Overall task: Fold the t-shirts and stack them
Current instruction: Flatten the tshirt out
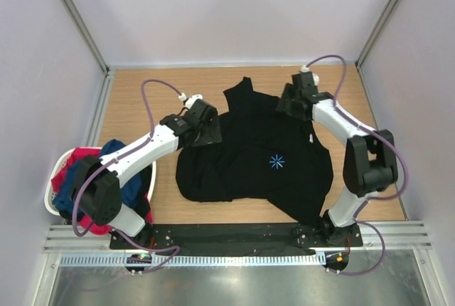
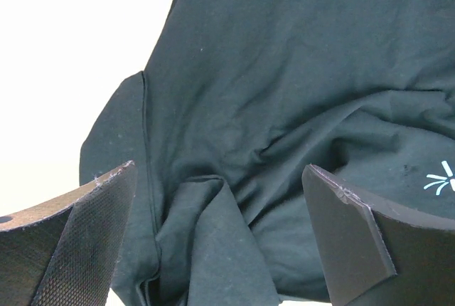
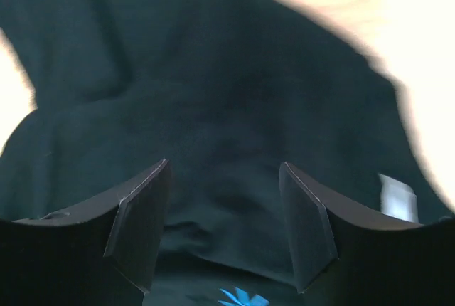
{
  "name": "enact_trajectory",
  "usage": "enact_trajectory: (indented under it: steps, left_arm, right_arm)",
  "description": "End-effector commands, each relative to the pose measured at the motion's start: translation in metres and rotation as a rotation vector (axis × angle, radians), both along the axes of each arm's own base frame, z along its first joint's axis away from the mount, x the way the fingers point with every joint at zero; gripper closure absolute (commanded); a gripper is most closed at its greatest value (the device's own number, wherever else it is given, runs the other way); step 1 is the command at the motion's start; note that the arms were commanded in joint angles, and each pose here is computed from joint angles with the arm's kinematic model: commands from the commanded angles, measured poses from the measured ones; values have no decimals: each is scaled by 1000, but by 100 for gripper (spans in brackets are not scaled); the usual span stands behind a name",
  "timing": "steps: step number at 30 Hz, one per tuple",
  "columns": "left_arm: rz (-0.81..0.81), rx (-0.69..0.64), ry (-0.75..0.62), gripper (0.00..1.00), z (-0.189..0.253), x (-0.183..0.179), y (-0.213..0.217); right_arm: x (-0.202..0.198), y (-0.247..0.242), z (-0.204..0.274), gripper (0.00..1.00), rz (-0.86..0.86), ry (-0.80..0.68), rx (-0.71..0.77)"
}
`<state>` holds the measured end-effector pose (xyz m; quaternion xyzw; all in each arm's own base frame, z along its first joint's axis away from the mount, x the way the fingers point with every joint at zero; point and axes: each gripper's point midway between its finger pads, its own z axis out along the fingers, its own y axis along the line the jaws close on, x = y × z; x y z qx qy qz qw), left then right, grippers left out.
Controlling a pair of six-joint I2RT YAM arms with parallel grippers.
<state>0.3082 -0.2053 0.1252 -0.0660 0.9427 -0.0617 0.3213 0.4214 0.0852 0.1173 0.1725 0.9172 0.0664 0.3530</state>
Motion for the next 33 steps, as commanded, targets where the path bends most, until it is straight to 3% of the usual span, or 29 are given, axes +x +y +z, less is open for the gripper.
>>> enact_trajectory:
  steps: [1,8,15,23,26,33]
  left_arm:
    - [23,27,5,0,-4,2,5]
    - [81,96,47,0,-19,-4,21]
    - [89,104,60,0,-25,-7,23]
    - [112,183,81,0,-44,-1,30]
    - [72,153,111,3,-52,3,14]
    - [-44,146,87,8,-49,19,-27]
  right_arm:
    - [33,45,25,32,119,-106,45]
    - [50,48,-49,35,95,40,15]
    - [41,5,-91,35,-38,156,-42]
    - [14,-79,-105,36,-263,207,1]
    - [-2,-111,-106,36,-350,209,18]
    - [-16,-123,-95,39,-366,187,40]
